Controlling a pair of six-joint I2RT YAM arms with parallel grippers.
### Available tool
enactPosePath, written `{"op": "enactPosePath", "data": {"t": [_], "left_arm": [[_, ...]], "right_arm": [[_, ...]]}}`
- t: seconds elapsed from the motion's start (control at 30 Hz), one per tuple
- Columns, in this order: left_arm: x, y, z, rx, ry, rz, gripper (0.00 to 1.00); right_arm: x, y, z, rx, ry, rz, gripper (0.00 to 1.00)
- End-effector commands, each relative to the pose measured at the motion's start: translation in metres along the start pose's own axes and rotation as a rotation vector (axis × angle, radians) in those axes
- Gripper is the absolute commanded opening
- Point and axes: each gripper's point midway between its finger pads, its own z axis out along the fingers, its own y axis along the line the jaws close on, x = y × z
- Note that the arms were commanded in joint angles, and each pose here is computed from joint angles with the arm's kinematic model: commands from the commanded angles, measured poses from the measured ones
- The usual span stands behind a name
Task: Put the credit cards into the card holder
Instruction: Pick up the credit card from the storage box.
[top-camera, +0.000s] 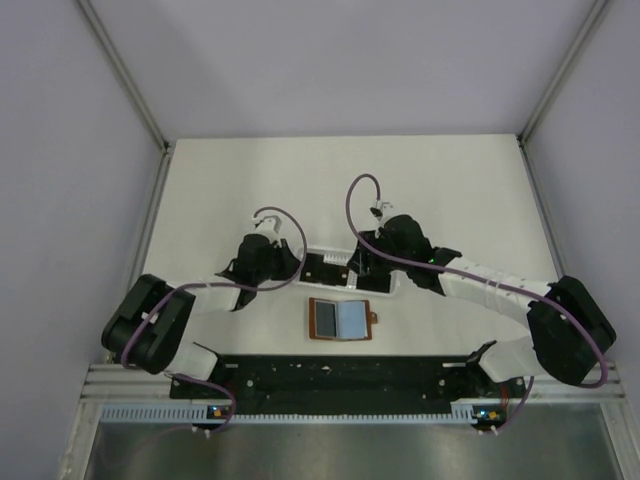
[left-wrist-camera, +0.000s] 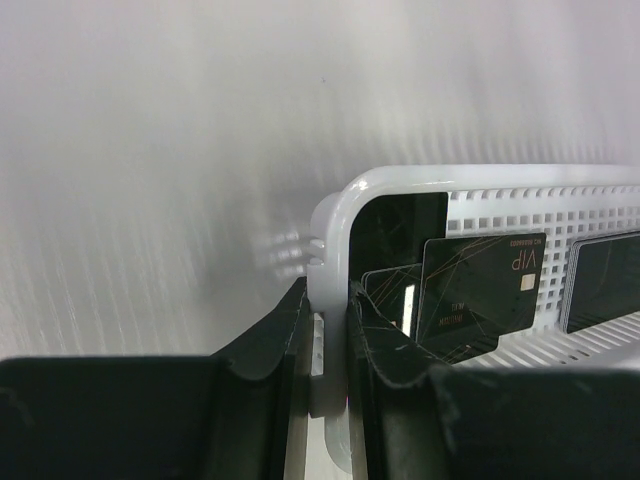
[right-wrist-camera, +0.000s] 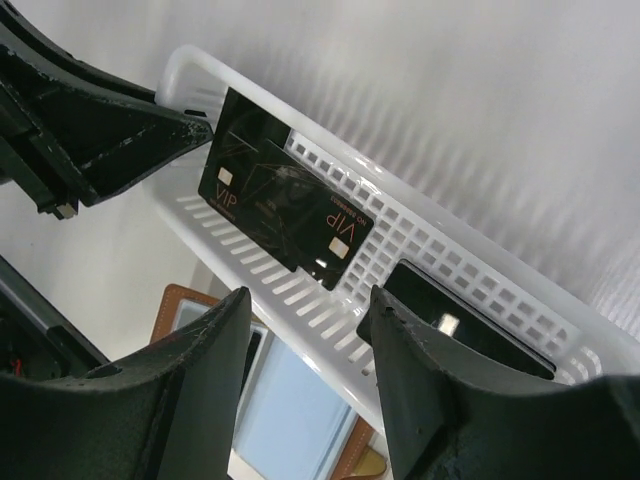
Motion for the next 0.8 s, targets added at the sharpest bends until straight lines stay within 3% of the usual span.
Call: {"op": "enactPosePath", "data": {"t": [0.0, 0.27, 0.77], "left_arm": [[-0.038, -0.03, -0.013, 0.1, -0.233, -0.032, 0.0], [-0.028, -0.044, -0.026, 0.091, -0.337, -0.05, 0.0], [-0.028, -0.046, -0.027, 0.065, -0.343, -0.051, 0.0]], "right_arm": [[-0.019, 0.021, -0.003, -0.121, -0.091, 0.008, 0.52], [-0.01, 0.034, -0.003, -0.228, -0.1, -0.006, 0.51], [0.014, -0.005, 0.013, -0.058, -0.022, -0.02, 0.51]]}}
